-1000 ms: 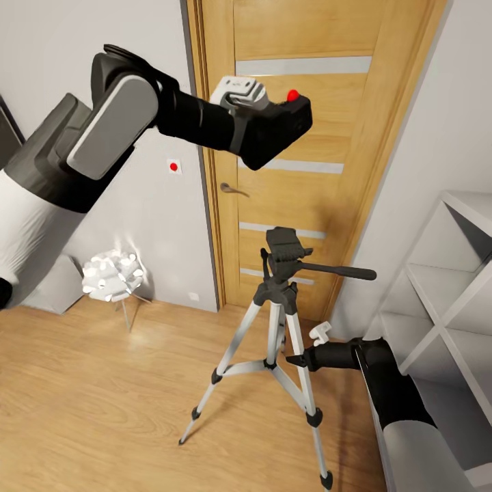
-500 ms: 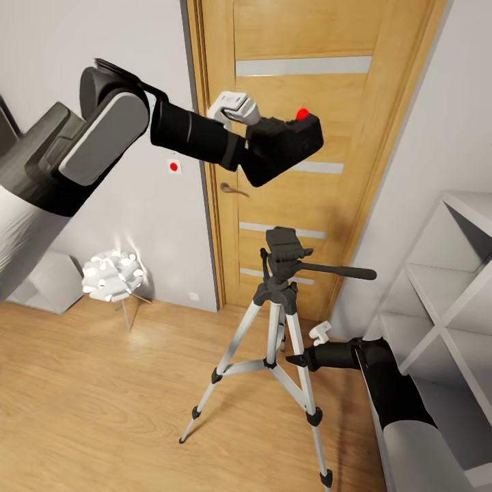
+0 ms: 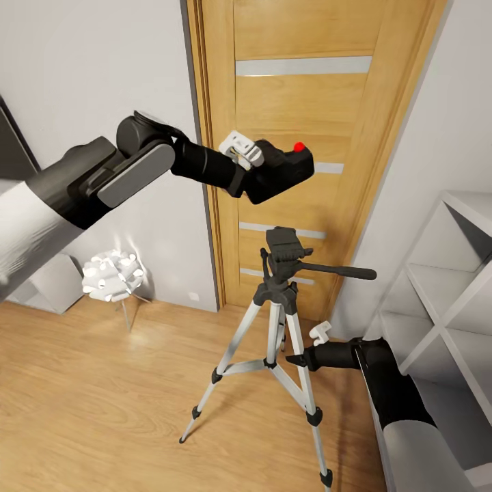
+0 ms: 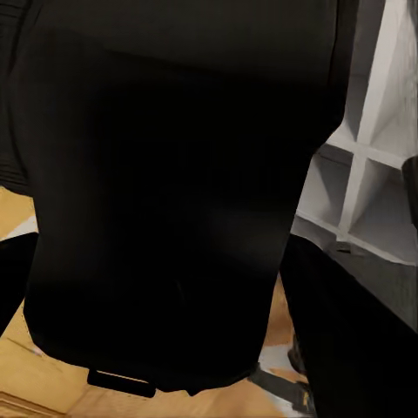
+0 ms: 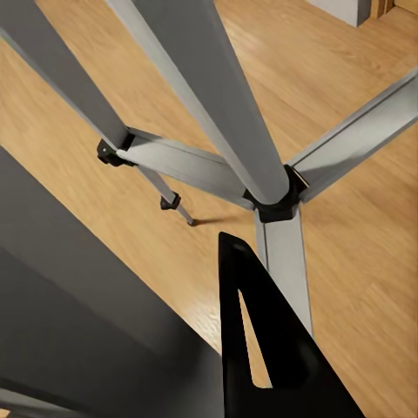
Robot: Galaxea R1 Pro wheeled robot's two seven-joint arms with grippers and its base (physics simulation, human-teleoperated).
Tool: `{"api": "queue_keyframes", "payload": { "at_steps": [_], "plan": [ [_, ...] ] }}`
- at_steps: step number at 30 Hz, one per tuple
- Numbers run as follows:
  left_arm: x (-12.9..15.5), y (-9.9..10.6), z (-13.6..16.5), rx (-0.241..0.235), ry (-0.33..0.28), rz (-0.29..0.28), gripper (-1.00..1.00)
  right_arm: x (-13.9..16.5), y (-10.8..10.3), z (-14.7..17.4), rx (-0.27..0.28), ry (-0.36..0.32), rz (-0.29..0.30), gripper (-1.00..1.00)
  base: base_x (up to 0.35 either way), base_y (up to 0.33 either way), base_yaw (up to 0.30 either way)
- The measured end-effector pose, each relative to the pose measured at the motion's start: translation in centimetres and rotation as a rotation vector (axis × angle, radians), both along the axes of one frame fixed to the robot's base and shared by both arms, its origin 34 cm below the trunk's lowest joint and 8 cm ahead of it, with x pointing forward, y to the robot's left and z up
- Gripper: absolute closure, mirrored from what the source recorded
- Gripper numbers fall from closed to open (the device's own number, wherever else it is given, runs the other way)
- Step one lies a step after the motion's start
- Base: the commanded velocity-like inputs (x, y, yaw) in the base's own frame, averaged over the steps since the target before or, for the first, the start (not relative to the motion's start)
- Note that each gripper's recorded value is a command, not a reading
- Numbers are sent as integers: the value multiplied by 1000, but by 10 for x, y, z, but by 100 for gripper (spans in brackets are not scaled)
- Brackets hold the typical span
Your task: Attach the digital camera to the camera tripod in the bedroom.
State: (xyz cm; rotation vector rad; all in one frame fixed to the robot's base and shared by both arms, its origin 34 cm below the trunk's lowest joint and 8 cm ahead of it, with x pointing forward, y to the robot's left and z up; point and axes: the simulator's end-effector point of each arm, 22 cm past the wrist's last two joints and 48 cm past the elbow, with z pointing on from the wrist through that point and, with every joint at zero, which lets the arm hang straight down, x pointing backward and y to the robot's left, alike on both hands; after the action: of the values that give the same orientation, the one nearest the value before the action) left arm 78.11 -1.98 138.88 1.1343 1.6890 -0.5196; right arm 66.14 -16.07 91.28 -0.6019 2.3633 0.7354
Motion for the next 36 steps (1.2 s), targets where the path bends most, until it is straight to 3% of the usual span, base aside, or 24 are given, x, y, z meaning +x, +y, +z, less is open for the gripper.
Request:
{"api": "queue_keyframes", "payload": {
  "at_steps": [5,9,11,13,17,20,26,36],
  "plan": [
    [-6,0,-2,1,9,-32,100,0,-1,0,0,3,-6,100,0,0,0],
    [-14,12,-1,3,11,-59,100,0,0,0,-2,2,-3,100,0,0,0],
    [-21,17,-3,3,27,-89,100,0,0,0,-2,2,-3,100,0,0,0],
    [-39,17,-6,-1,75,-166,100,0,0,0,-2,2,-3,100,0,0,0],
    [-49,16,-11,10,109,-199,100,0,0,0,-2,2,-3,100,0,0,0],
    [-55,15,-22,49,173,-187,100,0,0,0,-2,2,-3,100,0,0,0],
    [-66,4,-33,90,238,-188,100,0,0,0,-2,2,-3,100,0,0,0],
    [-67,-3,-37,106,268,-176,100,0,2,-2,5,2,-7,100,0,0,0]
  ]
}}
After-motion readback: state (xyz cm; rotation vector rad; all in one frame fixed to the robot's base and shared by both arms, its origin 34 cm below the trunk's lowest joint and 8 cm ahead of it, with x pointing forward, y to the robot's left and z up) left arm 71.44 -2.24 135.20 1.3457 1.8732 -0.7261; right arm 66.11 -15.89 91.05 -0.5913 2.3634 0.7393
